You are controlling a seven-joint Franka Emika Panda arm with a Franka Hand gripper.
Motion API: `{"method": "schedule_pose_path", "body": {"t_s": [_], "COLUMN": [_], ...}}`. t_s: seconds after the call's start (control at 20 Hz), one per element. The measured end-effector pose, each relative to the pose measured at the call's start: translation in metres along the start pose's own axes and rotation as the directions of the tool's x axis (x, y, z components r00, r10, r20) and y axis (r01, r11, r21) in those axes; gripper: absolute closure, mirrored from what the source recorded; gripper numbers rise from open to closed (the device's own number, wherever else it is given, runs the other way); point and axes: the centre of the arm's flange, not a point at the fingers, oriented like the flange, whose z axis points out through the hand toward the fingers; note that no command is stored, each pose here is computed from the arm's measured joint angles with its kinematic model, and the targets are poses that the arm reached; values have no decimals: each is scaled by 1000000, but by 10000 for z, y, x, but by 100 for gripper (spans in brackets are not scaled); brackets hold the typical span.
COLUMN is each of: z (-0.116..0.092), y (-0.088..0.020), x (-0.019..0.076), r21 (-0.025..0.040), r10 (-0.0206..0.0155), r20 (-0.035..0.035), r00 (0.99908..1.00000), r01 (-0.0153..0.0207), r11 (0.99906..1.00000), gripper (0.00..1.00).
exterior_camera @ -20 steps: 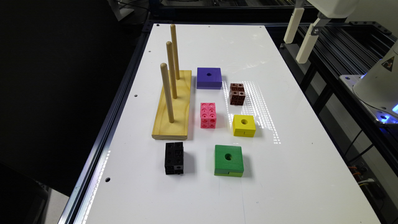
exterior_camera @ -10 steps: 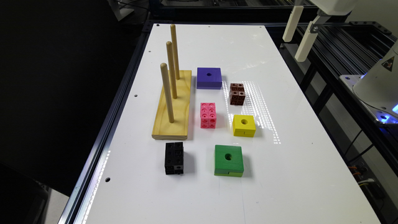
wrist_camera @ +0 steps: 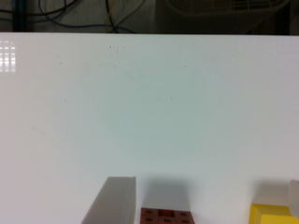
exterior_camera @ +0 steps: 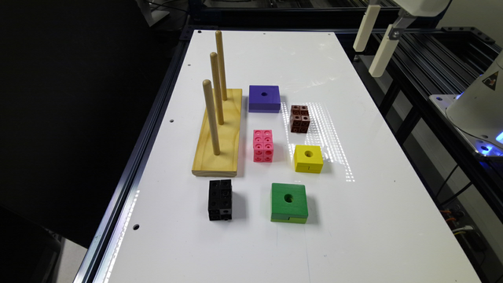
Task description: Pick up pink block.
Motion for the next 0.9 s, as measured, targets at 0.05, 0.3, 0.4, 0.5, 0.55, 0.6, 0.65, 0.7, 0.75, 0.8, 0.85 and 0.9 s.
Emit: {"method": "schedule_pose_path", "body": {"t_s": [0.05,0.3,0.4,0.5,0.55,0.6,0.65,0.7,0.75,0.8,0.85,0.9], "z": [11,26,22,27,32,39,48,59,66,75,81,88], "y": [-15,-156,-241,-328,-380,-425,-469,-510,-548,-589,-623,-657], "x": [8,110,170,229,263,290,317,343,370,399,425,451], "r21": [1753,7826,7022,5977,6221,5626,4665,3498,2836,2161,1803,1605], "r10": [-975,-4122,-5424,-6055,-5596,-4888,-4428,-4434,-4416,-4490,-4605,-4817], "r20": [-1322,-5166,-3124,-938,-488,694,2238,4227,5911,7839,9349,10763], "r00": [999999,999978,999980,999981,999984,999988,999988,999981,999973,999959,999946,999930], "r01": [977,4163,5445,6060,5599,4884,4417,4419,4400,4473,4589,4800], "r11": [999998,999961,999961,999964,999965,999972,999979,999984,999986,999988,999988,999987], "gripper": [0,0,0,0,0,0,0,0,0,0,0,0]}}
